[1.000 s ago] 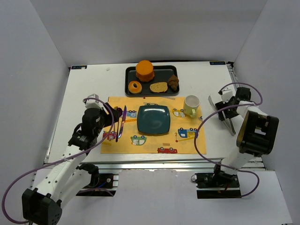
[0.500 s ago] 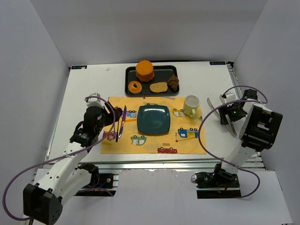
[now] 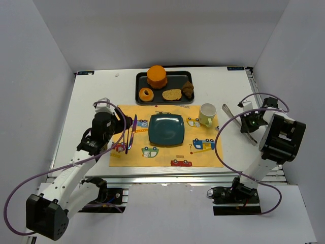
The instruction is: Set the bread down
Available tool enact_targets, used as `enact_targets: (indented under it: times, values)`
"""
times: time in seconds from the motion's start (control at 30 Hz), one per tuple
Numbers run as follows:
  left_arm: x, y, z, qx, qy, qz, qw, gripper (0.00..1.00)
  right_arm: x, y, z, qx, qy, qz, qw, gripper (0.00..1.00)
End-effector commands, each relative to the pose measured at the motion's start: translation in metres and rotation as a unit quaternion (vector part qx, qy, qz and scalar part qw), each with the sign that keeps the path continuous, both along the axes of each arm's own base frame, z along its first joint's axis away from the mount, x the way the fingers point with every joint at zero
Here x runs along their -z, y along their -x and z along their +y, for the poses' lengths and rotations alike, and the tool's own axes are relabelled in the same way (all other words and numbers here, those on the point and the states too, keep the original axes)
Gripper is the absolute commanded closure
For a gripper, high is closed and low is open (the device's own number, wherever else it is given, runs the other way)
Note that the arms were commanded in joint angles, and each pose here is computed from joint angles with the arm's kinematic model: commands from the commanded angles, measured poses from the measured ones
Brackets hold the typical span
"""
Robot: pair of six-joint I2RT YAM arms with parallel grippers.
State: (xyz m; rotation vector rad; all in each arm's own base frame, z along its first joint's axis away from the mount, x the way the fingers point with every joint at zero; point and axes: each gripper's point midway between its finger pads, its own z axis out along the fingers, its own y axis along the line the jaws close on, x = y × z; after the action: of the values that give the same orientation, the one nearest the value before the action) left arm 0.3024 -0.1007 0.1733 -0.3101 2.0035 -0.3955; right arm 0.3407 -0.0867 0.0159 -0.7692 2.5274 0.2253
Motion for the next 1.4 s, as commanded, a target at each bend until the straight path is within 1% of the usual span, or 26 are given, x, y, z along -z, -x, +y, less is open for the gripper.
enact_targets:
  times: [0.0, 0.03, 0.07, 0.13, 0.17, 0.2, 0.23, 0.27, 0.3, 0.4, 0.43, 0.53, 0.6, 0.7, 0.77, 0.87, 1.07, 1.17, 1.2, 1.27, 1.3, 1.37]
  values:
    - [-0.025, -0.003, 0.002, -0.004, 0.006, -0.026, 1.0, 0.22, -0.038, -0.013, 0.025, -0.009, -0.07, -0.042, 0.997, 0.88]
    - [-0.026, -0.003, 0.002, -0.006, 0.006, -0.028, 1.0, 0.22, -0.053, -0.02, 0.031, -0.005, -0.086, -0.056, 0.995, 0.9]
    - [-0.028, -0.002, 0.002, -0.007, 0.01, -0.031, 0.999, 0.22, -0.083, -0.037, 0.044, -0.005, -0.116, -0.083, 0.99, 0.91]
    - [-0.029, -0.002, 0.002, -0.008, 0.013, -0.033, 0.999, 0.22, -0.123, -0.049, 0.063, -0.022, -0.143, -0.116, 0.983, 0.87]
    - [-0.031, -0.002, 0.002, -0.009, 0.016, -0.034, 0.999, 0.22, -0.149, -0.058, 0.085, -0.044, -0.161, -0.136, 0.977, 0.84]
    - [-0.031, -0.002, 0.002, -0.009, 0.017, -0.034, 0.999, 0.22, -0.166, -0.06, 0.096, -0.061, -0.16, -0.154, 0.973, 0.81]
    - [-0.033, -0.002, 0.001, -0.008, 0.018, -0.036, 0.999, 0.22, -0.176, -0.063, 0.108, -0.076, -0.159, -0.164, 0.971, 0.75]
    - [-0.035, -0.003, 0.001, -0.009, 0.019, -0.036, 0.999, 0.22, -0.201, -0.072, 0.142, -0.109, -0.151, -0.189, 0.964, 0.69]
    - [-0.037, -0.003, 0.001, -0.009, 0.019, -0.037, 0.999, 0.22, -0.201, -0.072, 0.142, -0.11, -0.151, -0.189, 0.964, 0.69]
    - [-0.042, -0.003, 0.002, -0.011, 0.019, -0.04, 0.999, 0.22, -0.22, -0.082, 0.194, -0.158, -0.141, -0.207, 0.955, 0.63]
    - [-0.044, -0.003, 0.003, -0.012, 0.02, -0.042, 0.999, 0.22, -0.226, -0.089, 0.201, -0.162, -0.14, -0.209, 0.954, 0.62]
    - [-0.049, 0.0, 0.005, -0.017, 0.025, -0.048, 0.998, 0.22, -0.227, -0.099, 0.223, -0.182, -0.125, -0.207, 0.953, 0.59]
    - [-0.049, 0.002, 0.006, -0.022, 0.03, -0.049, 0.998, 0.22, -0.225, -0.102, 0.234, -0.194, -0.117, -0.205, 0.952, 0.59]
    - [-0.048, 0.007, 0.009, -0.028, 0.035, -0.049, 0.998, 0.22, -0.227, -0.106, 0.241, -0.206, -0.095, -0.216, 0.95, 0.58]
    - [-0.05, 0.009, 0.009, -0.03, 0.042, -0.054, 0.997, 0.22, -0.228, -0.109, 0.242, -0.203, -0.089, -0.22, 0.95, 0.58]
    - [-0.048, 0.009, 0.009, -0.031, 0.047, -0.054, 0.997, 0.22, -0.222, -0.122, 0.23, -0.167, -0.061, -0.223, 0.959, 0.58]
    - [-0.046, 0.007, 0.005, -0.023, 0.046, -0.051, 0.997, 0.22, -0.198, -0.141, 0.216, -0.107, -0.021, -0.189, 0.976, 0.52]
    - [-0.044, 0.004, 0.003, -0.02, 0.045, -0.048, 0.998, 0.22, -0.191, -0.146, 0.214, -0.102, -0.007, -0.184, 0.978, 0.51]
    - [-0.043, 0.004, 0.002, -0.017, 0.045, -0.047, 0.998, 0.22, -0.184, -0.146, 0.213, -0.1, -0.003, -0.173, 0.98, 0.5]
    - [-0.043, 0.002, 0.001, -0.016, 0.046, -0.047, 0.998, 0.22, -0.185, -0.15, 0.213, -0.101, 0.003, -0.171, 0.98, 0.5]
    - [-0.043, 0.002, 0.001, -0.016, 0.047, -0.048, 0.998, 0.22, -0.177, -0.149, 0.212, -0.102, 0.005, -0.155, 0.983, 0.5]
    - [-0.043, 0.001, 0.0, -0.016, 0.048, -0.048, 0.998, 0.22, -0.178, -0.152, 0.212, -0.104, 0.009, -0.154, 0.983, 0.5]
